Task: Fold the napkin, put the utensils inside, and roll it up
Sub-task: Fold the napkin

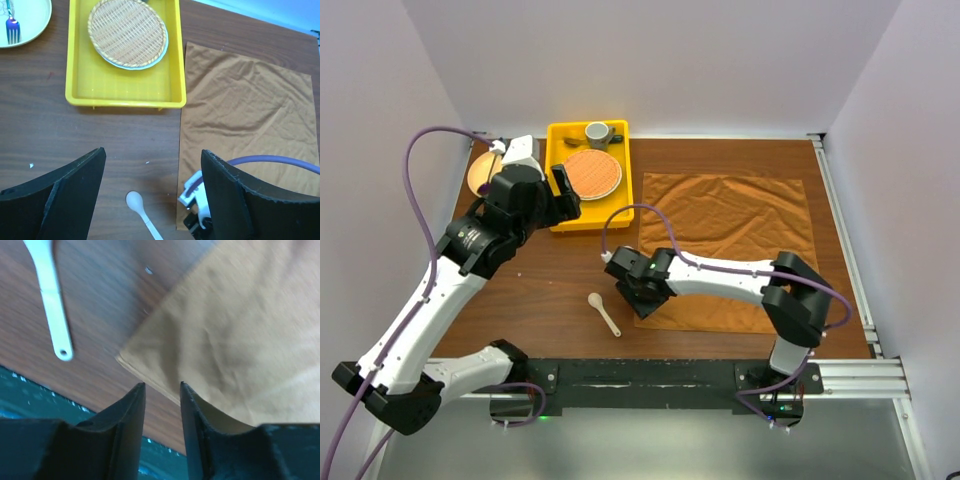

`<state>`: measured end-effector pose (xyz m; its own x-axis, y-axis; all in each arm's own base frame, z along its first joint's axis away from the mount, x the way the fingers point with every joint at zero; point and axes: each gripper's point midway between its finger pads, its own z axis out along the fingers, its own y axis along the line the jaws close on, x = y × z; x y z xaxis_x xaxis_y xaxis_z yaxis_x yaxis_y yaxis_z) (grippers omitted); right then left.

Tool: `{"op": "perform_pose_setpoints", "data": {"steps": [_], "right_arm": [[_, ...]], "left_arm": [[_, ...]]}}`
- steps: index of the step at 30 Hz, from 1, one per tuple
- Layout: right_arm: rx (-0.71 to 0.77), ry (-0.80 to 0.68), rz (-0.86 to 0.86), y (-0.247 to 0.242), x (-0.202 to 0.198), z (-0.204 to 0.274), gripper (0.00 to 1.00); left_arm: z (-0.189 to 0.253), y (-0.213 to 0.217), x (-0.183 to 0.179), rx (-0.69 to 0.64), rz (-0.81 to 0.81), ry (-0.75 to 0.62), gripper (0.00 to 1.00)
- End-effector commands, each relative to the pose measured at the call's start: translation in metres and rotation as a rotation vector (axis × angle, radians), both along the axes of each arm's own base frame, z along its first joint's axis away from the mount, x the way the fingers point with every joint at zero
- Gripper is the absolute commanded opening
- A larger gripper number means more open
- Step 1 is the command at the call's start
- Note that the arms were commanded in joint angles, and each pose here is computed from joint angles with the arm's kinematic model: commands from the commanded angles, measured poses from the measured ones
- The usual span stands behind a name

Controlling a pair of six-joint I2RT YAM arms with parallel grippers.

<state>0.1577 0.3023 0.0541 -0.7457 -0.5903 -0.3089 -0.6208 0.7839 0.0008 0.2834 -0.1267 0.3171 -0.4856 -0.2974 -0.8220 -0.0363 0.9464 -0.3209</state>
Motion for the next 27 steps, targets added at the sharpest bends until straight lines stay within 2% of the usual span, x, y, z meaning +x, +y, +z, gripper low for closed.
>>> {"op": "perform_pose_setpoints", "data": {"steps": [1, 6, 12, 20, 27], "right_arm": [[0.055, -0.002, 0.077, 0.038, -0.013, 0.001, 0.41], [0.028, 0.005, 0.111, 0.041, -0.022, -0.009, 0.48], [0.011, -0.002, 0.123, 0.04, -0.021, -0.012, 0.5], [-0.008, -0.007, 0.138, 0.043, -0.02, -0.019, 0.42], [-0.026, -0.015, 0.143, 0.044, -0.017, -0.027, 0.4]], "left_arm": [[0.001, 0.001, -0.004, -0.02, 0.007, 0.013, 0.82], [0.0, -0.002, -0.002, -0.015, -0.001, 0.018, 0.82], [-0.007, -0.005, -0.003, -0.031, -0.013, 0.028, 0.82], [-0.009, -0.006, -0.002, -0.031, -0.013, 0.028, 0.82], [-0.011, -0.004, -0.002, -0.016, -0.013, 0.03, 0.82]]}}
